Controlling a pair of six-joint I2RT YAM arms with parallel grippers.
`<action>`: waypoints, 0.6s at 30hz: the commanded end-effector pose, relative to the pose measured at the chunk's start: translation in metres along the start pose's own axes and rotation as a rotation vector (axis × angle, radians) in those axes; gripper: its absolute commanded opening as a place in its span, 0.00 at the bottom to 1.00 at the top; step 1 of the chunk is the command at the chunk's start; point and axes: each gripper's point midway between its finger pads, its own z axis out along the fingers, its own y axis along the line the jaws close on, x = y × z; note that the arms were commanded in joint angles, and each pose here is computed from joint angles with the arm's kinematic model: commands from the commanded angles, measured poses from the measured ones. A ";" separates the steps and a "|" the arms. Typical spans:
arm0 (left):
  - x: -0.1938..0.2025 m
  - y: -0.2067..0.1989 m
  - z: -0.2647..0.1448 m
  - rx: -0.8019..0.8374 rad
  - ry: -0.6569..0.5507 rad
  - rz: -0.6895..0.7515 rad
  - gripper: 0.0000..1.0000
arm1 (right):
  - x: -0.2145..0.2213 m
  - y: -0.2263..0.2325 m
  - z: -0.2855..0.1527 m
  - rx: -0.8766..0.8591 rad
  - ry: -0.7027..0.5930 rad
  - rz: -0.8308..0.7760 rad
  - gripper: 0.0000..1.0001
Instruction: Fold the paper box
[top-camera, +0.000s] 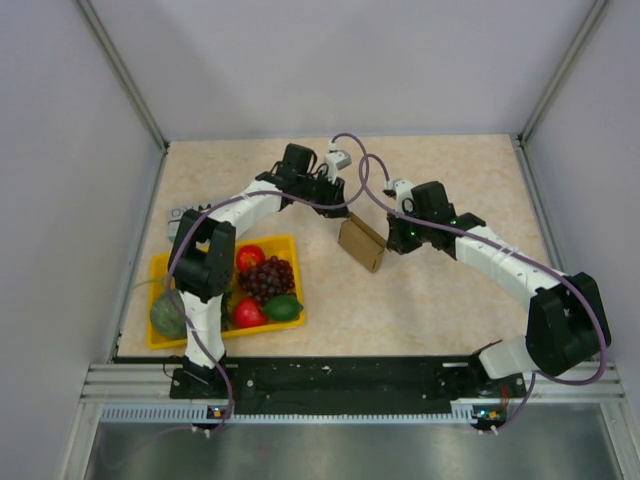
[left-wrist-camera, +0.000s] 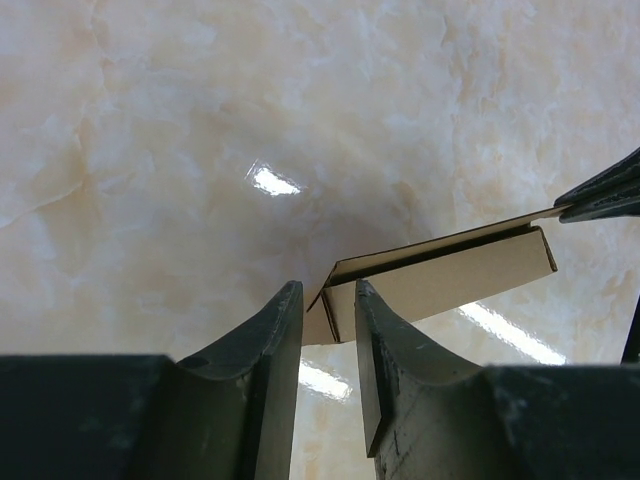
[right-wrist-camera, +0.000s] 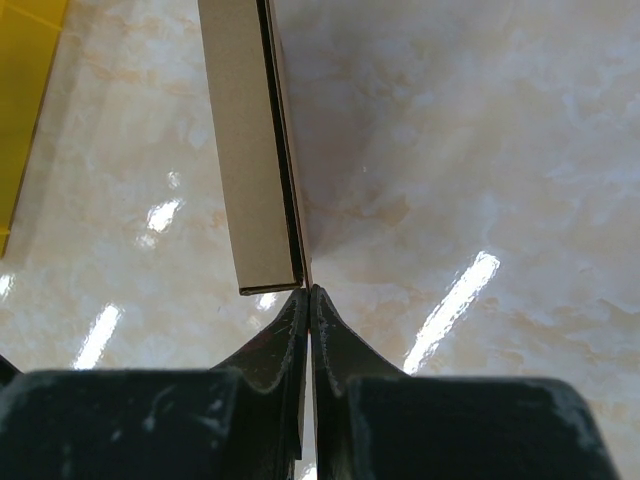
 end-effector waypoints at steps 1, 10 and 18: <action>-0.017 -0.004 -0.003 -0.007 -0.023 0.062 0.31 | -0.032 0.010 -0.011 -0.025 -0.102 -0.049 0.00; -0.016 -0.013 -0.005 -0.039 -0.024 0.091 0.18 | -0.030 0.009 -0.009 -0.024 -0.097 -0.047 0.00; -0.017 -0.016 -0.002 -0.099 -0.028 0.104 0.08 | -0.032 0.009 -0.011 -0.014 -0.108 -0.031 0.00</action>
